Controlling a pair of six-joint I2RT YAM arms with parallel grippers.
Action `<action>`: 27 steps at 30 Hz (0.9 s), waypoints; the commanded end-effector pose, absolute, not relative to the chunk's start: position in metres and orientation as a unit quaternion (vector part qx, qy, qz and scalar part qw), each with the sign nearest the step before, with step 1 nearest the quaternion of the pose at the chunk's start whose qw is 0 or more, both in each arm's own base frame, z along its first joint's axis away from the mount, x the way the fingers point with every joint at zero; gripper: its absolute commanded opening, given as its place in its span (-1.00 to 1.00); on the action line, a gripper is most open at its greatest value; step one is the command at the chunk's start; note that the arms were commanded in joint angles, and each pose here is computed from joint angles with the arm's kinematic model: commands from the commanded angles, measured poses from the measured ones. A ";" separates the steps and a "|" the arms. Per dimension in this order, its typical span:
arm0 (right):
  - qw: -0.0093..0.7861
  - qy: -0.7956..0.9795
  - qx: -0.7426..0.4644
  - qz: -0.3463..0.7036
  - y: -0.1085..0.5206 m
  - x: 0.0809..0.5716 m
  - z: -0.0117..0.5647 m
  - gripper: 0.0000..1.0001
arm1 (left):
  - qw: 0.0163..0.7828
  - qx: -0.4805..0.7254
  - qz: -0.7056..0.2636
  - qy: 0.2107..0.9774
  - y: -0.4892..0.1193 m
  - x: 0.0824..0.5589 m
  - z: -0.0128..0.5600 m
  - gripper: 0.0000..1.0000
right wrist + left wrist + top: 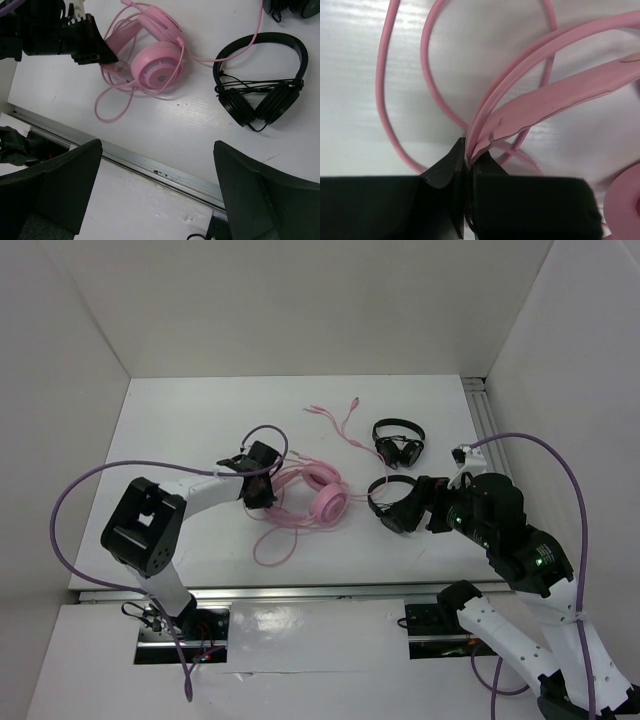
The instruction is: Wrap the headphones
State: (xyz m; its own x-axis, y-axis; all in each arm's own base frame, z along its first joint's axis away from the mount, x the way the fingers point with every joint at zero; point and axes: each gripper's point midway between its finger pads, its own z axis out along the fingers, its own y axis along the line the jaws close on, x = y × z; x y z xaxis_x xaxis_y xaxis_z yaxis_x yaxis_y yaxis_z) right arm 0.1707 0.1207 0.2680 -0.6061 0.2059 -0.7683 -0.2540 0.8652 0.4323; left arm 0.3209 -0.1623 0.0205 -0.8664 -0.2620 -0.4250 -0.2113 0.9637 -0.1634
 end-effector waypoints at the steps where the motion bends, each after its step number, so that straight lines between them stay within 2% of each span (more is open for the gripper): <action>1: 0.480 0.834 -0.021 0.270 0.124 0.181 0.289 0.99 | 0.210 -0.126 -0.032 0.969 -0.151 0.299 0.036 -1.00; 5: 0.487 0.829 -0.021 0.273 0.126 0.186 0.289 0.99 | 0.254 -0.123 -0.050 0.958 -0.156 0.309 0.098 -1.00; 11: 0.520 0.784 -0.057 0.336 0.149 0.190 0.309 0.99 | 0.357 -0.122 -0.101 0.921 -0.149 0.312 0.219 -1.00; 12: 0.537 0.749 -0.095 0.376 0.163 0.183 0.329 0.99 | 0.388 -0.123 -0.106 0.907 -0.147 0.316 0.251 -1.00; 14: 0.547 0.713 -0.153 0.411 0.178 0.173 0.335 0.99 | 0.392 -0.124 -0.091 0.907 -0.135 0.307 0.273 -1.00; 16: 0.567 0.653 -0.208 0.457 0.192 0.157 0.353 0.99 | 0.429 -0.139 -0.085 0.888 -0.123 0.307 0.317 -1.00; 18: 0.584 0.619 -0.224 0.475 0.196 0.151 0.364 0.99 | 0.450 -0.138 -0.076 0.879 -0.111 0.298 0.352 -1.00; 21: 0.609 0.582 -0.228 0.489 0.201 0.156 0.373 0.99 | 0.455 -0.132 -0.061 0.879 -0.102 0.291 0.376 -1.00; 22: 0.609 0.581 -0.228 0.489 0.204 0.163 0.370 0.99 | 0.475 -0.129 -0.081 0.867 -0.103 0.288 0.402 -1.00; 24: 0.618 0.565 -0.236 0.492 0.210 0.172 0.373 0.99 | 0.476 -0.118 -0.088 0.867 -0.104 0.288 0.414 -1.00; 27: 0.582 0.589 -0.250 0.502 0.233 0.201 0.346 0.99 | 0.488 -0.117 -0.113 0.858 -0.104 0.280 0.437 -1.00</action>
